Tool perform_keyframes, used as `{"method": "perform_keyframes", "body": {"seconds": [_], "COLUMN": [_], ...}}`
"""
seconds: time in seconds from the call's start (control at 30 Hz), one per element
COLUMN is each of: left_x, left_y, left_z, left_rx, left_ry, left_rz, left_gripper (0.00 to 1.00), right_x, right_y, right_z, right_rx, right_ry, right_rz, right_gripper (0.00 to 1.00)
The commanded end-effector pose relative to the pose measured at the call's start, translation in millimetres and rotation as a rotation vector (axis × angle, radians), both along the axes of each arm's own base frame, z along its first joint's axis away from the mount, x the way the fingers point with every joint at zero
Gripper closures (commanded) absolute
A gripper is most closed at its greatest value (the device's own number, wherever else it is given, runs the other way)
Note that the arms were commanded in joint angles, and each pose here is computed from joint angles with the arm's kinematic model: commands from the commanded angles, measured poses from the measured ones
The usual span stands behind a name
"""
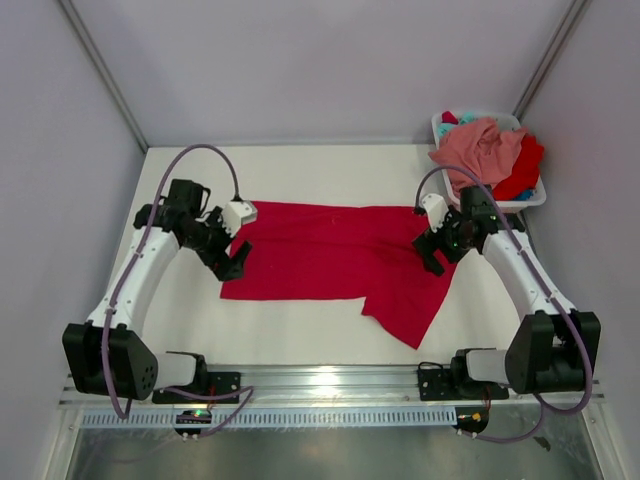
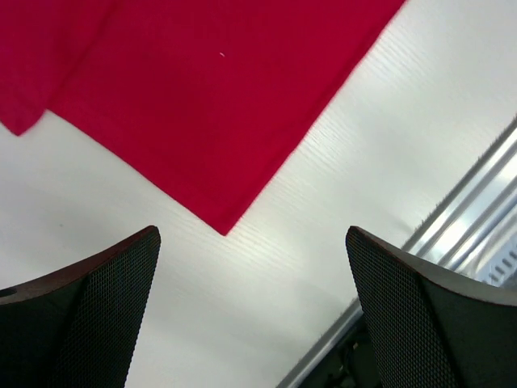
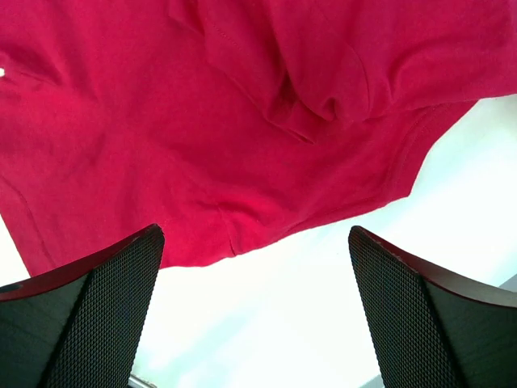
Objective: Fold and stack the t-shirts
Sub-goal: Fold the tshirt
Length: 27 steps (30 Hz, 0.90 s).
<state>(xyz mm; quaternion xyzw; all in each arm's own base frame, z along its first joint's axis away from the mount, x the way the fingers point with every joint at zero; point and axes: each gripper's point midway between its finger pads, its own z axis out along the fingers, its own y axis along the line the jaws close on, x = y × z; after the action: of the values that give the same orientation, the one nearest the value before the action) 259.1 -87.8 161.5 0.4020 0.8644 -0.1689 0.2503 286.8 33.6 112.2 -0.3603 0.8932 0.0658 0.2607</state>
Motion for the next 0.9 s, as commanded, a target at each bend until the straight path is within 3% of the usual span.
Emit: {"method": "perform_keyframes", "body": {"seconds": [0.0,0.2,0.4,0.57,0.87], "left_x": [-46,-47,-35,-24,13], "left_y": [3,23,26,37,24], "left_z": [-8,-20,-35,-72,-85], "left_rx": [0.017,0.134,0.172,0.307,0.26], "left_ry": [0.106,0.133,0.149,0.2,0.084], "left_rz": [-0.179,-0.205,-0.227,-0.222,-0.085], "left_gripper": [0.01,0.01,0.01,0.01,0.01], "right_x": [-4,-36,-33,-31,-19], "right_y": [2,17,24,19,23], "right_z": [8,12,4,-23,-41], "right_rx": [-0.017,0.024,0.006,-0.085,-0.071], "right_ry": [-0.048,0.013,-0.056,-0.047,-0.089], "right_rz": [0.08,0.191,0.223,0.229,0.208], "right_gripper": [0.01,0.01,0.01,0.01,0.01]}}
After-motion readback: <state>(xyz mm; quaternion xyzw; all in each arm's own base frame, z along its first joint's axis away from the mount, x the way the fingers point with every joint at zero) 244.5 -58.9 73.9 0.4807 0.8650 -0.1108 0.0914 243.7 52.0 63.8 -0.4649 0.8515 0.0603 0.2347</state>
